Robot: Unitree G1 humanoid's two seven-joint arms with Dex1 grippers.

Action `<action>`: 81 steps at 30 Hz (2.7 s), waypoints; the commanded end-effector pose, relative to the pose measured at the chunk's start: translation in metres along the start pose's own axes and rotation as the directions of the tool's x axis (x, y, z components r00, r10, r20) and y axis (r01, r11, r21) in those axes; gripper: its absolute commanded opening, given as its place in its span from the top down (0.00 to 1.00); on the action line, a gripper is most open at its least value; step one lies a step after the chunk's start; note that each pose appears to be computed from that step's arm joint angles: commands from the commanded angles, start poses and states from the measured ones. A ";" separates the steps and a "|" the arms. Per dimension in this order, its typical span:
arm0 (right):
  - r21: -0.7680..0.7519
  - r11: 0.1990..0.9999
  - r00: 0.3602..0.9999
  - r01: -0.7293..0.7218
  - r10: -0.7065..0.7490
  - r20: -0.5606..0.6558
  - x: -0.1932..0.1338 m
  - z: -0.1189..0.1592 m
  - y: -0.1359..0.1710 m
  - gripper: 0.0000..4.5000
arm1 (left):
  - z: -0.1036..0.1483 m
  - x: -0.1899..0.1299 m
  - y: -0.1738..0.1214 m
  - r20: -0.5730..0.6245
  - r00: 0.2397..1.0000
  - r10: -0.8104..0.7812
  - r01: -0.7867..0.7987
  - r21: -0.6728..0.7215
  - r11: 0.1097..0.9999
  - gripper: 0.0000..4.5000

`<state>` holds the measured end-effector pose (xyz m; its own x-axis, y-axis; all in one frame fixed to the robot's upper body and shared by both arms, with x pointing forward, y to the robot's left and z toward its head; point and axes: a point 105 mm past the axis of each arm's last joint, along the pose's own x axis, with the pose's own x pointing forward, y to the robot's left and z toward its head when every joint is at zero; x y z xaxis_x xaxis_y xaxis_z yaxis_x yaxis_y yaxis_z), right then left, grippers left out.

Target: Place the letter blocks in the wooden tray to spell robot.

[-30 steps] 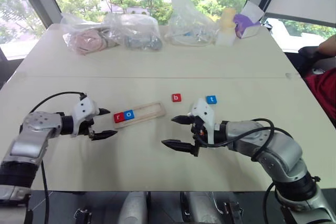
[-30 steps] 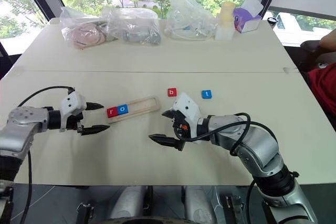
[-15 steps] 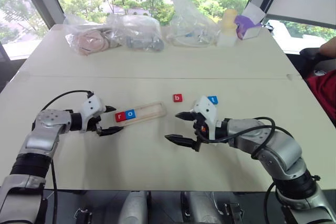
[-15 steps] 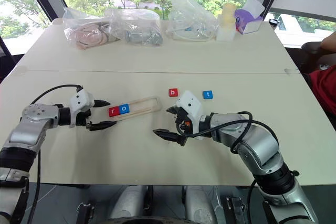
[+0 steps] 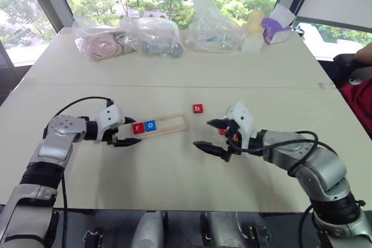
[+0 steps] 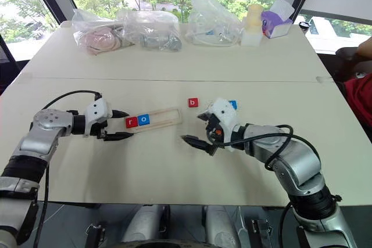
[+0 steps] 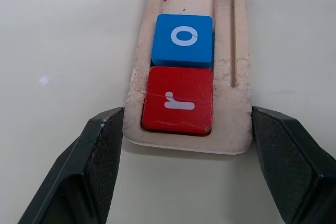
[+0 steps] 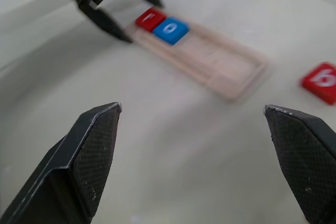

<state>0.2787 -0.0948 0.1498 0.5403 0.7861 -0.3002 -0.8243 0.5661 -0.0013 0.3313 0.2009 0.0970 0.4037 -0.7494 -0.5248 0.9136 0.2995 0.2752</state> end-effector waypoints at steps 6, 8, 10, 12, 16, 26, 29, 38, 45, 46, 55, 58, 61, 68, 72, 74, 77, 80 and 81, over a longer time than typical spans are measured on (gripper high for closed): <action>-0.011 0.995 0.994 0.103 -0.103 0.028 -0.023 0.007 -0.019 0.00 | 0.009 0.012 0.001 -0.047 0.990 -0.134 0.139 0.124 0.983 0.30; -0.006 0.994 0.994 0.110 -0.110 0.029 -0.024 0.006 -0.018 0.00 | 0.009 0.015 0.003 -0.041 0.989 -0.140 0.144 0.131 0.981 0.30; -0.001 0.994 0.993 0.112 -0.112 0.028 -0.024 0.005 -0.017 0.00 | 0.009 0.017 0.004 -0.042 0.989 -0.145 0.149 0.139 0.979 0.30; 0.006 0.994 0.993 0.113 -0.113 0.028 -0.024 0.003 -0.015 0.00 | 0.007 0.018 0.004 -0.048 0.987 -0.152 0.157 0.142 0.977 0.30; 0.012 0.994 0.993 0.113 -0.113 0.027 -0.021 0.002 -0.013 0.00 | 0.004 0.017 -0.001 -0.058 0.977 -0.203 0.209 0.115 0.971 0.07; 0.037 0.982 0.982 0.186 -0.188 0.034 -0.011 0.007 -0.030 0.00 | 0.004 0.001 0.008 -0.048 0.994 -0.098 0.103 0.129 0.986 0.01; 0.044 0.981 0.981 0.190 -0.192 0.038 0.001 0.012 -0.031 0.00 | 0.004 -0.009 0.005 -0.060 0.993 -0.099 0.105 0.115 0.988 0.01; 0.145 0.946 0.957 0.289 -0.288 -0.024 0.070 0.025 -0.043 0.00 | 0.007 -0.067 0.013 -0.160 0.987 -0.002 0.013 0.067 0.998 0.01; 0.179 0.891 0.908 0.417 -0.402 -0.115 0.102 0.007 -0.051 0.00 | 0.047 -0.089 0.018 -0.043 0.983 0.179 -0.176 0.050 0.983 0.01; 0.175 0.886 0.903 0.429 -0.413 -0.121 0.105 0.006 -0.052 0.00 | 0.048 -0.089 0.016 -0.033 0.981 0.194 -0.192 0.040 0.981 0.01; 0.149 0.868 0.878 0.474 -0.453 -0.152 0.126 -0.001 -0.048 0.00 | 0.049 -0.082 0.000 -0.009 0.963 0.270 -0.270 -0.017 0.963 0.01; 0.152 0.871 0.882 0.467 -0.447 -0.147 0.132 -0.001 -0.046 0.00 | 0.047 -0.080 -0.001 -0.014 0.960 0.278 -0.278 -0.022 0.960 0.01; 0.142 0.873 0.882 0.466 -0.447 -0.148 0.139 -0.002 -0.044 0.12 | 0.045 -0.077 -0.002 -0.018 0.960 0.280 -0.281 -0.024 0.959 0.00; 0.136 0.850 0.860 0.509 -0.492 -0.139 0.136 -0.003 -0.053 0.74 | 0.053 -0.072 -0.004 -0.003 0.962 0.274 -0.274 -0.011 0.962 0.00; 0.183 0.822 0.840 0.539 -0.542 -0.034 0.116 0.014 -0.067 0.74 | 0.062 -0.063 -0.008 0.029 0.970 0.241 -0.241 0.001 0.970 0.00; 0.158 0.796 0.803 0.584 -0.596 0.033 0.086 0.023 -0.078 0.74 | 0.072 -0.054 -0.017 0.064 0.981 0.185 -0.185 -0.002 0.983 0.00; 0.120 0.731 0.729 0.672 -0.681 0.064 0.035 0.026 -0.083 0.74 | 0.087 -0.041 -0.033 0.125 0.988 0.091 -0.091 -0.006 0.996 0.00; 0.222 0.611 0.633 0.760 -0.773 -0.041 -0.010 0.005 -0.083 0.74 | 0.103 -0.034 -0.038 0.189 0.981 0.046 -0.043 -0.017 0.999 0.00; 0.230 0.563 0.594 0.794 -0.800 -0.091 -0.025 -0.005 -0.082 0.74 | 0.108 -0.031 -0.039 0.209 0.977 0.031 -0.027 -0.021 0.999 0.00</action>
<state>0.3470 -0.1493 0.1471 0.9654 0.0514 -0.2557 -0.0607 0.9978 -0.0285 0.2813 0.1594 0.1765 0.4381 -0.8193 -0.3698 0.8960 0.3648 0.2532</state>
